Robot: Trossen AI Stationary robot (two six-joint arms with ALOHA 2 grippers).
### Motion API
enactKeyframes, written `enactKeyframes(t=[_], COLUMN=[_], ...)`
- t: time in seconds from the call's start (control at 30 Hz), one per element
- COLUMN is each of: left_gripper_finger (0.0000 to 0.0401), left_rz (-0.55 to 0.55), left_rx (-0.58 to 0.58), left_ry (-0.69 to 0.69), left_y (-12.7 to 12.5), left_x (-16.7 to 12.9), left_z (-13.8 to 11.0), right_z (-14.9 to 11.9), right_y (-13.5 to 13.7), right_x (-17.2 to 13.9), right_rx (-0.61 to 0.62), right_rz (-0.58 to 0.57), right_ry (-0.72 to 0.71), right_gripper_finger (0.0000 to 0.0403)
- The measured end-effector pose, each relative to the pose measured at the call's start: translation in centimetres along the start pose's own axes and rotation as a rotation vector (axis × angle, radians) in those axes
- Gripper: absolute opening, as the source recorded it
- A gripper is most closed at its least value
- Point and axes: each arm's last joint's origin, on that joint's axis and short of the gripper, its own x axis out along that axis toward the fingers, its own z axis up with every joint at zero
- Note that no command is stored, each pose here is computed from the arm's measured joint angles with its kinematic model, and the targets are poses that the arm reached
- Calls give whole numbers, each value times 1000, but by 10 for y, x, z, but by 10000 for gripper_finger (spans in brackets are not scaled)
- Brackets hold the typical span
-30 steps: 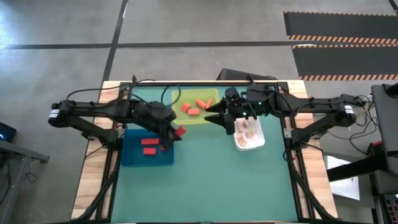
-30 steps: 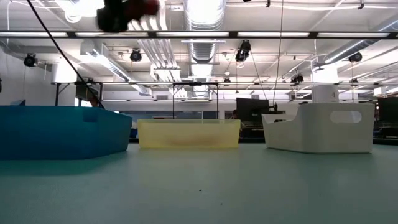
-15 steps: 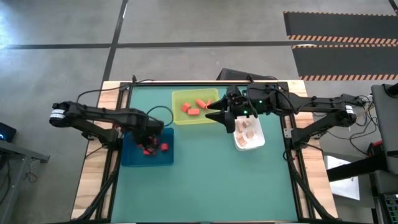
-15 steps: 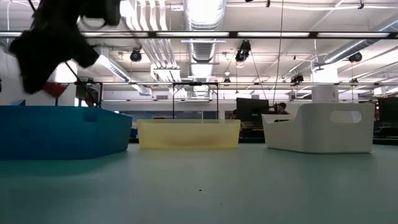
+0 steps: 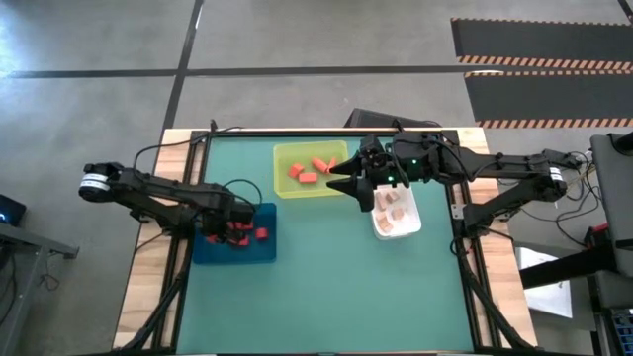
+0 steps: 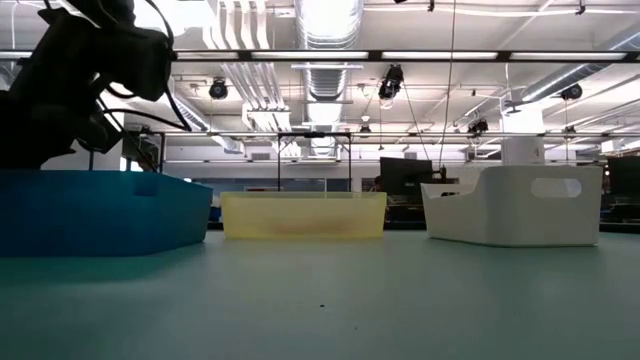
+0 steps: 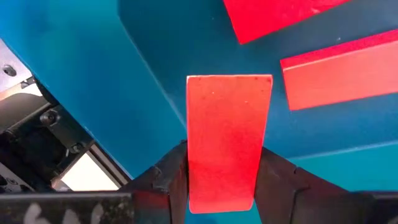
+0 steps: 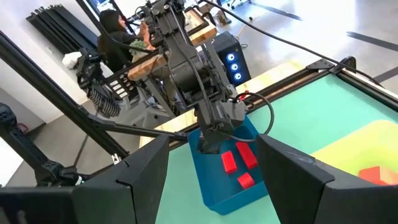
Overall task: Sort & place blocks by color
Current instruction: Put the red block into the dark blue bin
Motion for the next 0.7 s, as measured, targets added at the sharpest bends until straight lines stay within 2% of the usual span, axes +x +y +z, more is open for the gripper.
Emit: enactKeyframes(t=[0.7], left_gripper_finger=[144], left_rz=[-4], left_rx=[7], left_ry=[-12], left_y=[-2], left_x=[-2], left_z=[1], right_z=[0], right_y=[0], right_x=[0], right_rx=[-8], right_rz=[-1], right_ry=[2], right_gripper_finger=[226])
